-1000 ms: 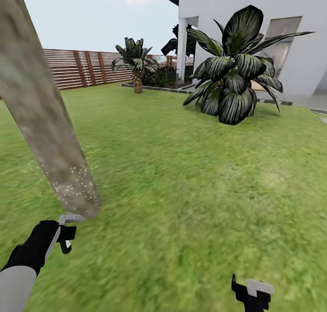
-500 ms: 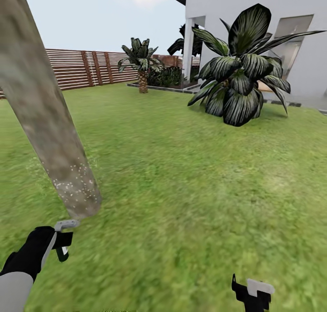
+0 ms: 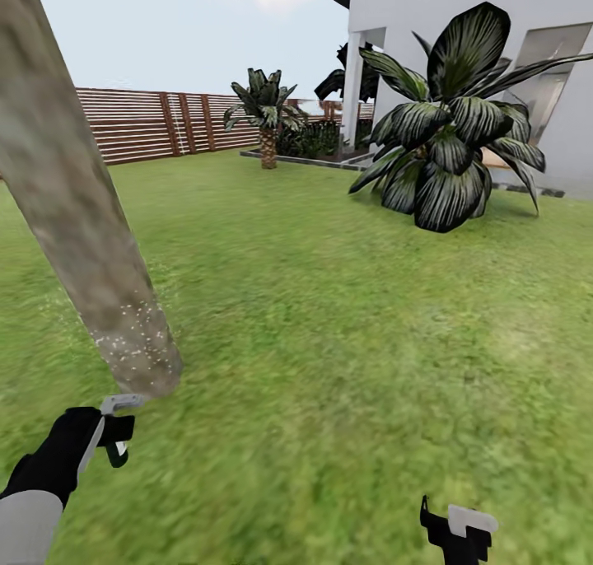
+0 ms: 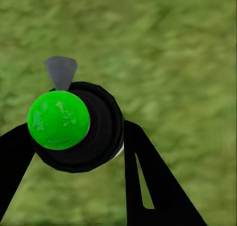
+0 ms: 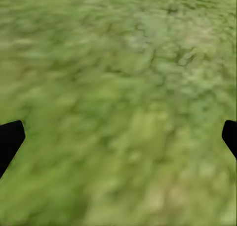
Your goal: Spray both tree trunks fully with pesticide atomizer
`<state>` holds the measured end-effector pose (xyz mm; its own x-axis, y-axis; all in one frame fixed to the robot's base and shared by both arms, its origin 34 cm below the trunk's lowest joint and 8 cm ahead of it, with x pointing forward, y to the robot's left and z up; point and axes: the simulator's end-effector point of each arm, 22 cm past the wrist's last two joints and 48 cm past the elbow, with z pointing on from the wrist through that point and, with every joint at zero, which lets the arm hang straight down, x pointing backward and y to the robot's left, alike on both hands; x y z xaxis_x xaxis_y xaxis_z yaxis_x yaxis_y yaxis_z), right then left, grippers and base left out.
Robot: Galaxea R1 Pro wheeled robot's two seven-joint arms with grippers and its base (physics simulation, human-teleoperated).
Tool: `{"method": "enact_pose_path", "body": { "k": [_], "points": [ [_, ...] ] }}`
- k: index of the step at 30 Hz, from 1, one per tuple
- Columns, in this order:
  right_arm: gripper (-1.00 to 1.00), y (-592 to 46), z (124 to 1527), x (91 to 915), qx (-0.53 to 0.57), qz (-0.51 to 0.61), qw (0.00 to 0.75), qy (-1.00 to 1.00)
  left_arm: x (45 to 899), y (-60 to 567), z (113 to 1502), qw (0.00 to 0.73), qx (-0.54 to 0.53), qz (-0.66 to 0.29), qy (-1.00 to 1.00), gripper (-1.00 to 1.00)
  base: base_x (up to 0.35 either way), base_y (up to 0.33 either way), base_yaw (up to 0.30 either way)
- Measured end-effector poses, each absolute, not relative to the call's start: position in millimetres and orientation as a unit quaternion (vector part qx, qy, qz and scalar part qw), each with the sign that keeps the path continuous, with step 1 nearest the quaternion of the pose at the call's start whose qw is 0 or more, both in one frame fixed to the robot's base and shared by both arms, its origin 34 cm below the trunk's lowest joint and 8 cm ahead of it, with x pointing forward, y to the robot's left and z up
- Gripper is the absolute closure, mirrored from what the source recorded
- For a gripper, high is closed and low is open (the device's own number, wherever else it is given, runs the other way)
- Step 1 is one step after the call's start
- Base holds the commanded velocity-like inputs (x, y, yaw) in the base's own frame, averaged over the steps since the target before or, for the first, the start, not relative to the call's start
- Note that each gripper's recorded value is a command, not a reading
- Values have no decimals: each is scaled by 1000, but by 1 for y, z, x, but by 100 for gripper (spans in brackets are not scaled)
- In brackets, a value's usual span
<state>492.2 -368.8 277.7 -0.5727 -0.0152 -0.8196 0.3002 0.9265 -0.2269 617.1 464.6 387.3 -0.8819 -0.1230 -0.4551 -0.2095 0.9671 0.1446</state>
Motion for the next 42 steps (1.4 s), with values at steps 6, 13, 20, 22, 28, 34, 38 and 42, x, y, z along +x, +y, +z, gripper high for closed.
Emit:
{"method": "enact_pose_path", "body": {
  "k": [6, 13, 20, 22, 28, 34, 38, 42],
  "points": [
    [-100, -370, 278, 492, 82, -174, 455, 869, 672, 448, 445, 308, -77, 89, 944, 100, -1, -1, 189],
    [-100, -372, 278, 492, 81, -175, 455, 869, 720, 447, 520, 362, -82, 90, 924, 100, 0, 0, 2],
    [-100, -371, 278, 492, 82, -175, 455, 869, 719, 451, 524, 363, -84, 92, 923, 100, 0, 0, 88],
    [-100, -371, 278, 492, 82, -175, 455, 869, 718, 457, 526, 364, -88, 95, 922, 100, 0, 0, 269],
    [-100, -371, 278, 492, 82, -175, 455, 869, 718, 455, 524, 365, -89, 92, 922, 100, 97, 0, 159],
    [-100, -371, 278, 492, 82, -176, 455, 869, 718, 450, 522, 363, -83, 92, 923, 100, 65, 0, 168],
    [-100, -371, 278, 493, 82, -175, 456, 869, 717, 450, 521, 363, -84, 92, 923, 100, 100, 0, 95],
    [-100, -371, 278, 492, 82, -175, 455, 869, 716, 451, 520, 363, -84, 93, 923, 100, 301, 0, 5]
  ]
}}
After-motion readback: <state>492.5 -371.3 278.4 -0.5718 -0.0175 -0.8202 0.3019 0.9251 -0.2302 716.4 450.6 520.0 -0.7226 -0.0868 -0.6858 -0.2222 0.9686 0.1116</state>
